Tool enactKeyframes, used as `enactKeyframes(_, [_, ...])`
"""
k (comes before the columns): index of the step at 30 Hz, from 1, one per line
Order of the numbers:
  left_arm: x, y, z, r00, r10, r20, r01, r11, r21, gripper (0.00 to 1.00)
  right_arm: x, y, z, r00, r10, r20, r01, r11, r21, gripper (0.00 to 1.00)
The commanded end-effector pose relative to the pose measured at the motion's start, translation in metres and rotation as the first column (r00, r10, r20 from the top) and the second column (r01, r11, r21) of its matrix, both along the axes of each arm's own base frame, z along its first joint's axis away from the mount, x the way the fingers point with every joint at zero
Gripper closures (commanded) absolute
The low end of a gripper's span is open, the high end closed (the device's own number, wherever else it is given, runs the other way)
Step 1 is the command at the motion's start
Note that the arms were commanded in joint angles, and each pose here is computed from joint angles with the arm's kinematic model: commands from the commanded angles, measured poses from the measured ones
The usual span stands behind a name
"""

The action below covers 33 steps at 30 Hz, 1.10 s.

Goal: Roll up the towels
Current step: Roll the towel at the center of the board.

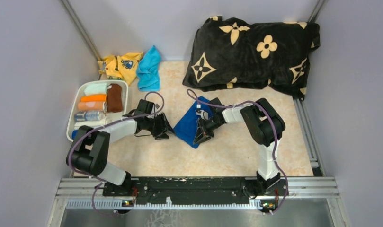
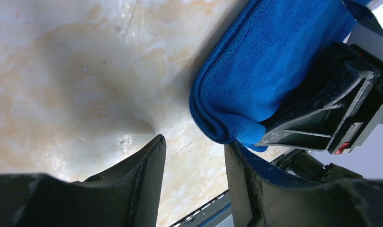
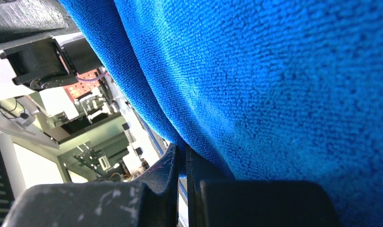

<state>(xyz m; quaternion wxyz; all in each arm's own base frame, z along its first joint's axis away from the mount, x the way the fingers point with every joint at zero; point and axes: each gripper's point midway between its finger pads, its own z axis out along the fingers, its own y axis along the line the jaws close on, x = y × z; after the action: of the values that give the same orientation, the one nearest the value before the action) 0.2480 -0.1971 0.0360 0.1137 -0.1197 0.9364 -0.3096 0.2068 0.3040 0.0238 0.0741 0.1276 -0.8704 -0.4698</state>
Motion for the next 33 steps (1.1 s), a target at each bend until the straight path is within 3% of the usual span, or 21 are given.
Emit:
enactKeyframes(1, [0.022, -0.017, 0.013, 0.998, -0.006, 0.061, 0.01, 0.998, -0.065, 0.45, 0.021, 0.001, 0.01, 0.995, -0.003, 0.101, 0.003, 1.0, 0.004, 0.98])
enactKeyframes(7, [0.026, -0.014, 0.0, 1.0, 0.017, 0.019, -0.016, 0.999, -0.033, 0.46, 0.028, -0.001, 0.024, 0.984, 0.002, 0.178, 0.0, 1.0, -0.011, 0.87])
enactKeyframes(12, [0.021, -0.01, -0.018, 0.999, 0.039, -0.036, -0.04, 0.999, -0.004, 0.53, 0.045, -0.006, 0.05, 0.934, 0.002, 0.356, 0.023, 0.997, -0.067, 0.73])
enactKeyframes(15, [0.018, -0.008, -0.026, 0.997, 0.055, -0.062, -0.055, 0.998, 0.011, 0.54, 0.054, -0.011, 0.066, 0.858, 0.026, 0.513, 0.052, 0.989, -0.137, 0.7])
enactKeyframes(18, [0.016, -0.006, -0.03, 0.995, 0.069, -0.073, -0.067, 0.997, 0.024, 0.54, 0.056, -0.013, 0.084, 0.729, 0.11, 0.676, 0.064, 0.972, -0.227, 0.67])
enactKeyframes(26, [0.013, -0.002, -0.036, 0.992, 0.081, -0.095, -0.076, 0.996, 0.052, 0.55, 0.022, 0.028, 0.086, 0.461, 0.329, 0.824, -0.019, 0.932, -0.362, 0.66])
enactKeyframes(33, [0.013, -0.002, -0.037, 0.992, 0.08, -0.098, -0.074, 0.995, 0.06, 0.55, 0.01, 0.047, 0.061, 0.409, 0.431, 0.804, -0.066, 0.893, -0.445, 0.67])
